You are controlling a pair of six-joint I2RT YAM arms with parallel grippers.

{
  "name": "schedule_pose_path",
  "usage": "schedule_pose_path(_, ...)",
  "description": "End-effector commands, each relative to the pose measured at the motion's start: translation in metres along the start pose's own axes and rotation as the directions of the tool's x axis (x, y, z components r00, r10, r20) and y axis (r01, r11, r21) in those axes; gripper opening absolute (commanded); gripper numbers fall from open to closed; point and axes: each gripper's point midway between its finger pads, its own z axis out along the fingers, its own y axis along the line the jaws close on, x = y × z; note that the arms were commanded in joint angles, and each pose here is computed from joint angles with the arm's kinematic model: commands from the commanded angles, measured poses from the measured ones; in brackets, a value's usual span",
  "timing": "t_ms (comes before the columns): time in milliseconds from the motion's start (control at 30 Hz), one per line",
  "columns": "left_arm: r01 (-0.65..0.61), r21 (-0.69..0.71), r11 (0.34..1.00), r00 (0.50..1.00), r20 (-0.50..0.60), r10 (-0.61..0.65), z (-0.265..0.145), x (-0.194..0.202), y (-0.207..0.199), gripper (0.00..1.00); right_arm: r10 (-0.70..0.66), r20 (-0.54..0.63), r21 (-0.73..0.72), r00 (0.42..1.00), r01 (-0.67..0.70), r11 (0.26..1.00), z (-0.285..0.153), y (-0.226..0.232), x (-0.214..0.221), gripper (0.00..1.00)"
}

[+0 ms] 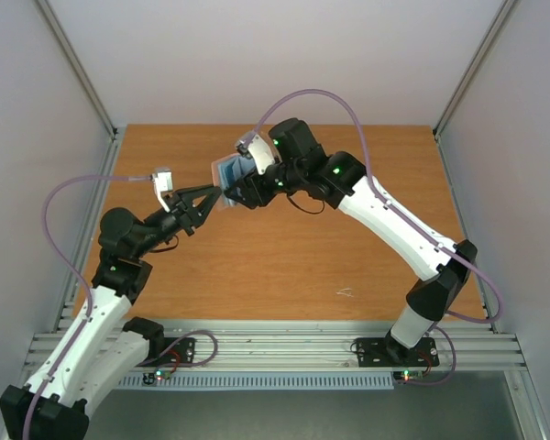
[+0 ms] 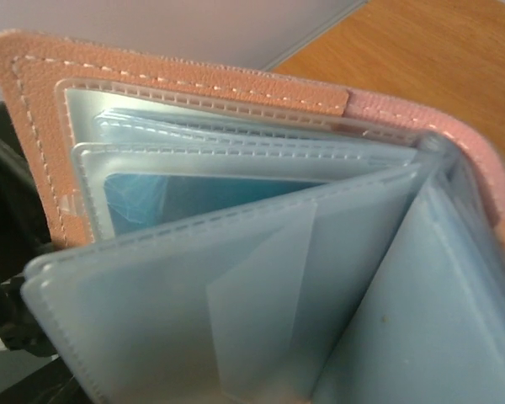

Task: Take the credit cards out of the card holder

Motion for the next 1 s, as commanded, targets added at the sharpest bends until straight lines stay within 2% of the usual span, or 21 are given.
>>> schedule_pose_path(0, -0.073, 0.075, 0.994, 0.997, 0.039, 0.07, -0.007, -0.007, -0.02, 0.23, 0.009, 0.117, -0.081, 0.993, 0.0, 0.997, -0.031, 0.012, -0.025, 0.29)
schedule_pose_path(133, -0.067, 0.048, 0.997, 0.997, 0.032, 0.066, -0.007, -0.005, -0.014, 0.24, -0.004, 0.124, -0.141, 0.992, 0.022, 0.99, -0.04, 0.022, -0.026, 0.29)
schedule_pose_path(200, -0.065, 0.029, 0.997, 0.998, 0.022, 0.064, -0.007, -0.002, -0.008, 0.31, -0.011, 0.127, -0.17, 0.992, 0.033, 0.985, -0.043, 0.027, -0.027, 0.29)
schedule_pose_path(333, -0.111, 0.081, 0.99, 0.994, 0.003, 0.112, -0.007, 0.003, -0.017, 0.46, 0.004, 0.127, -0.185, 0.992, 0.02, 0.983, -0.039, 0.028, -0.029, 0.28)
schedule_pose_path(400, -0.107, 0.08, 0.991, 0.994, 0.004, 0.107, -0.007, 0.002, -0.017, 0.47, 0.001, 0.126, -0.223, 0.992, 0.027, 0.974, -0.039, 0.034, -0.031, 0.28)
schedule_pose_path(533, -0.078, 0.035, 0.996, 0.997, 0.021, 0.078, -0.007, 0.0, -0.009, 0.33, -0.034, 0.126, -0.304, 0.991, 0.071, 0.95, -0.045, 0.05, -0.03, 0.28)
schedule_pose_path(667, -0.077, 0.029, 0.997, 0.997, 0.027, 0.077, -0.009, -0.001, -0.009, 0.07, -0.085, 0.131, -0.371, 0.988, 0.128, 0.92, -0.06, 0.067, -0.024, 0.29)
schedule_pose_path(700, -0.078, 0.031, 0.996, 0.997, 0.027, 0.077, -0.009, -0.001, -0.009, 0.01, -0.094, 0.13, -0.388, 0.987, 0.138, 0.911, -0.063, 0.071, -0.022, 0.29)
schedule_pose_path(733, -0.078, 0.032, 0.996, 0.997, 0.028, 0.077, -0.009, -0.001, -0.009, 0.0, -0.106, 0.133, -0.398, 0.986, 0.151, 0.905, -0.067, 0.074, -0.021, 0.31)
schedule_pose_path(800, -0.082, 0.033, 0.996, 0.996, 0.031, 0.081, -0.009, -0.002, -0.011, 0.0, -0.116, 0.141, -0.378, 0.983, 0.162, 0.912, -0.073, 0.072, -0.019, 0.42)
schedule_pose_path(867, -0.084, 0.027, 0.996, 0.996, 0.032, 0.083, -0.01, -0.004, -0.011, 0.0, -0.085, 0.147, -0.301, 0.986, 0.126, 0.945, -0.075, 0.053, -0.02, 0.61)
schedule_pose_path(967, -0.108, -0.015, 0.994, 0.994, 0.021, 0.109, -0.012, -0.004, -0.007, 0.0, -0.006, 0.152, -0.179, 0.988, 0.033, 0.983, -0.078, 0.02, -0.021, 0.74)
